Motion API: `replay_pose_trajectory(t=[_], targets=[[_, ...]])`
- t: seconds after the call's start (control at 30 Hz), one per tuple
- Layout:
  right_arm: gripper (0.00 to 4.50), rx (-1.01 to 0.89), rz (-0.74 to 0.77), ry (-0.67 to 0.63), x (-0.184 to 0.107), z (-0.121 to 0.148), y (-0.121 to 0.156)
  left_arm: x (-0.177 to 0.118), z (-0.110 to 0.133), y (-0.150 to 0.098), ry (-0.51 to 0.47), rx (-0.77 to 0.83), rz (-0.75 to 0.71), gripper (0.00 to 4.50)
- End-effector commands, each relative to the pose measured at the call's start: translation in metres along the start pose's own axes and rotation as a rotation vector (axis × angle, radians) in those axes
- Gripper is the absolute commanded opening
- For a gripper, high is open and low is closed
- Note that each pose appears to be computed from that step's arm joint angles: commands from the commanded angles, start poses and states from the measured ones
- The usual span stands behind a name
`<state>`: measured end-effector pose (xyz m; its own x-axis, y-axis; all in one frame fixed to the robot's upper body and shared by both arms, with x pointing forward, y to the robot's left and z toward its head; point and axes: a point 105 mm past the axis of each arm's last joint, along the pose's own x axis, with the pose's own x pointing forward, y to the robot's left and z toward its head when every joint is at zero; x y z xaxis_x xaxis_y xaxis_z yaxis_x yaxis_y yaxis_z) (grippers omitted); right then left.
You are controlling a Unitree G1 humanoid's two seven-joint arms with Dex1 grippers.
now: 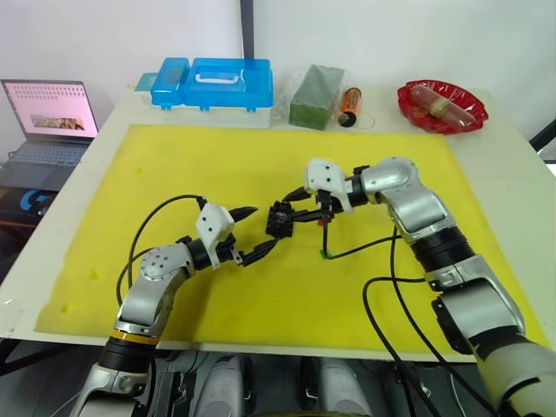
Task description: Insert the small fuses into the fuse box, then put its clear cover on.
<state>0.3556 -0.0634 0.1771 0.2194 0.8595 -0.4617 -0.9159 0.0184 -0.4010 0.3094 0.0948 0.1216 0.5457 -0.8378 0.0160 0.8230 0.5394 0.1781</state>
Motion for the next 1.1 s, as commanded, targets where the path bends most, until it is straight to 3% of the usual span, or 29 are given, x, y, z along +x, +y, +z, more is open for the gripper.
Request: replay_pose_trajectory(t=[0.03,0.13,0.17,0.23,0.33,0.37,1.1], targets=[[1.98,-0.035,-0.035,-0.048,-0.009,0.016,-0.004,0.002,0.014,0.002,-0.049,0.037,0.001,4.5],[1.98,-0.025,-0.048,-0.061,-0.007,0.017,-0.004,0.002,0.014,0.002,-0.05,0.037,0.001,4.5],[1.57,-0.017,-0.046,-0.063,-0.005,0.017,-0.003,0.003,0.014,0.003,-0.05,0.037,0.002,4.5],[1.21,-0.009,-0.04,-0.063,-0.002,0.014,-0.001,0.003,0.015,0.005,-0.05,0.037,0.005,4.5],[0.16,0.005,-0.044,-0.058,0.002,0.01,0.001,0.003,0.015,0.006,-0.05,0.039,0.005,4.5],[0.04,0.01,-0.049,-0.055,0.003,0.009,0.0,0.002,0.015,0.006,-0.05,0.04,0.006,4.5],[0.04,0.064,-0.043,-0.025,0.018,-0.016,0.01,0.001,0.014,0.006,-0.036,0.04,0.009,4.5]])
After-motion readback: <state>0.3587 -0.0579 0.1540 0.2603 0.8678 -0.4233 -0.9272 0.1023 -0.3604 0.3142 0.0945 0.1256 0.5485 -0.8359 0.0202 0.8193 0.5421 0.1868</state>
